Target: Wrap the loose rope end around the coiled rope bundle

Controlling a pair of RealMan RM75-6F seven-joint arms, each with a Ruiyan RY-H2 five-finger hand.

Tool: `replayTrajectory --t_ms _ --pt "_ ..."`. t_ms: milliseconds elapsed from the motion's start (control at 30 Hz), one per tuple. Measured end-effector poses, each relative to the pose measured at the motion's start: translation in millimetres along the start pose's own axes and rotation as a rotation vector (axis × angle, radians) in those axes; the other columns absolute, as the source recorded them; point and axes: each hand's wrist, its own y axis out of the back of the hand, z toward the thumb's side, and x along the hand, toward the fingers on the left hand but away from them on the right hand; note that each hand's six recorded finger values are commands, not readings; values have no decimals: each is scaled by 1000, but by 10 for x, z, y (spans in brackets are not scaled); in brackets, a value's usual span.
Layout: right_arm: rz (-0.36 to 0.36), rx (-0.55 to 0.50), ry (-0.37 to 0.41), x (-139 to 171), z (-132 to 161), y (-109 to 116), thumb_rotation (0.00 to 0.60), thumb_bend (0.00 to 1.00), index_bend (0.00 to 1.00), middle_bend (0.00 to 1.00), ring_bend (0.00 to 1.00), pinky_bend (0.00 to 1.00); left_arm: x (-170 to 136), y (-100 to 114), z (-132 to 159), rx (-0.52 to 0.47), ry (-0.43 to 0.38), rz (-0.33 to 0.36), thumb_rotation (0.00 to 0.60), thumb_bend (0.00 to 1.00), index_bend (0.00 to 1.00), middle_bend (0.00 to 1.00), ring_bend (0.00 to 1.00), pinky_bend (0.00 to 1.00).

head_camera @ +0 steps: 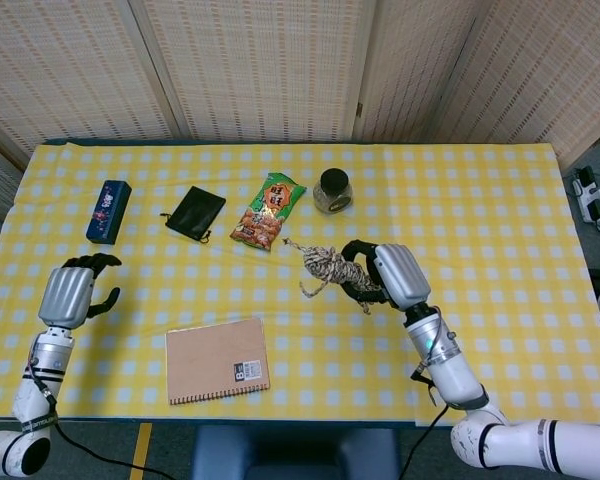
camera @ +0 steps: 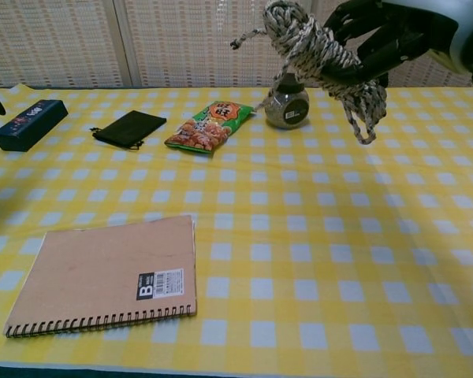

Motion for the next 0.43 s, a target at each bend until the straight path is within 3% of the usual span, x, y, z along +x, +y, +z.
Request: replayTrajectory --t_ms 200,433 --pt "-14 -12 -14 82 -116 96 600 702 901 770 801 713 -324 35 -189 28 -5 -3 600 368 317 327 274 306" --pt "-10 -16 -28 139 -229 137 600 702 902 771 803 716 -832 125 -335 10 37 2 600 358 319 324 263 302"
